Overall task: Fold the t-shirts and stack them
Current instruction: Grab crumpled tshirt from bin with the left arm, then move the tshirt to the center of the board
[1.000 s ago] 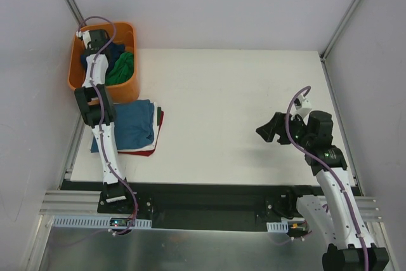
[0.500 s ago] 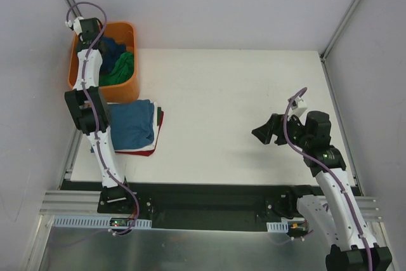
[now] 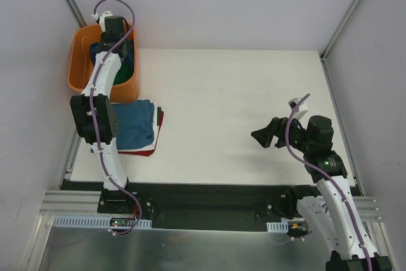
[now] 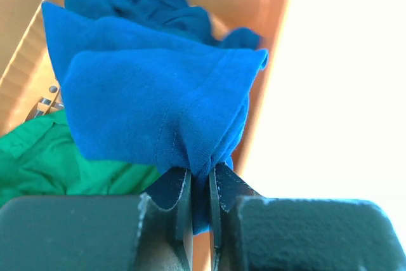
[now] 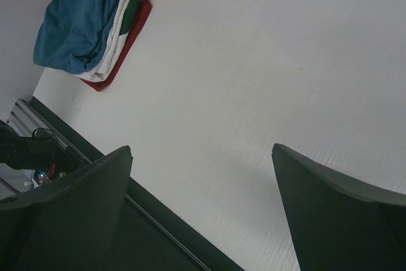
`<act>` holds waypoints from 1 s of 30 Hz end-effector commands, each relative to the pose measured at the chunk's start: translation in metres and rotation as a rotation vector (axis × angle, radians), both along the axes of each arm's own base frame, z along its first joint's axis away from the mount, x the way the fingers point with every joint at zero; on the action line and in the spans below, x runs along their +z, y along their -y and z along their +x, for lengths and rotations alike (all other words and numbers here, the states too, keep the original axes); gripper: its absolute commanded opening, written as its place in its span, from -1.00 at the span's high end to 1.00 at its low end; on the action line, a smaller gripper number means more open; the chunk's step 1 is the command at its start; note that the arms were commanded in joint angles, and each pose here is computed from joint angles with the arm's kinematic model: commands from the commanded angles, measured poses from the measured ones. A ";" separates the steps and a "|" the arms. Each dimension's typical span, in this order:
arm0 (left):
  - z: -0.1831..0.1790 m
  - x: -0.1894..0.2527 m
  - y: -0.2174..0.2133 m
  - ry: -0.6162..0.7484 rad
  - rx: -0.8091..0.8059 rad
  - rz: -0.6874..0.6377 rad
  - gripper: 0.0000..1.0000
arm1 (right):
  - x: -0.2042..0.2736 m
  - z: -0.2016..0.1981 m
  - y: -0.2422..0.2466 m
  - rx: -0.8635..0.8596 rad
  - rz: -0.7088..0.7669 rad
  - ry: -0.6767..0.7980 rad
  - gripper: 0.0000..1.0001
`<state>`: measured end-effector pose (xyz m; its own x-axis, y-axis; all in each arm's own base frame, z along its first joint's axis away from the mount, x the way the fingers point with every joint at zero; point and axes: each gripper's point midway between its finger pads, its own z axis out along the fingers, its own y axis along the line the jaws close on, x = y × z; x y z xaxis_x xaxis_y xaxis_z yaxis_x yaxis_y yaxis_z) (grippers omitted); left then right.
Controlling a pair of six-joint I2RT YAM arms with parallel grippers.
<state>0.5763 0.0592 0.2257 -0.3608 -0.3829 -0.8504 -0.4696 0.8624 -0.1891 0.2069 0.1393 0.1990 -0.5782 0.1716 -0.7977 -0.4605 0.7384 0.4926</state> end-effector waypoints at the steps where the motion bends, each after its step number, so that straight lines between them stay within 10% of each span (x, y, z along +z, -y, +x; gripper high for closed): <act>1: -0.037 0.140 0.004 0.301 0.032 0.073 1.00 | 0.011 0.002 -0.002 0.007 0.007 0.059 -0.93; 16: -0.185 0.311 0.108 0.678 -0.238 0.085 1.00 | 0.044 0.038 0.002 -0.239 0.178 -0.073 -0.93; 30: -0.224 0.274 0.270 0.614 -0.697 -0.073 1.00 | 0.103 0.009 -0.068 0.046 0.271 -0.083 -0.93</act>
<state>0.3548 -0.1787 0.4910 -0.0374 -0.3129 -0.9491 0.2720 0.9107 -0.3109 0.2235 0.1941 0.2588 -0.6801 0.3273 -0.6560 -0.3467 0.6449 0.6811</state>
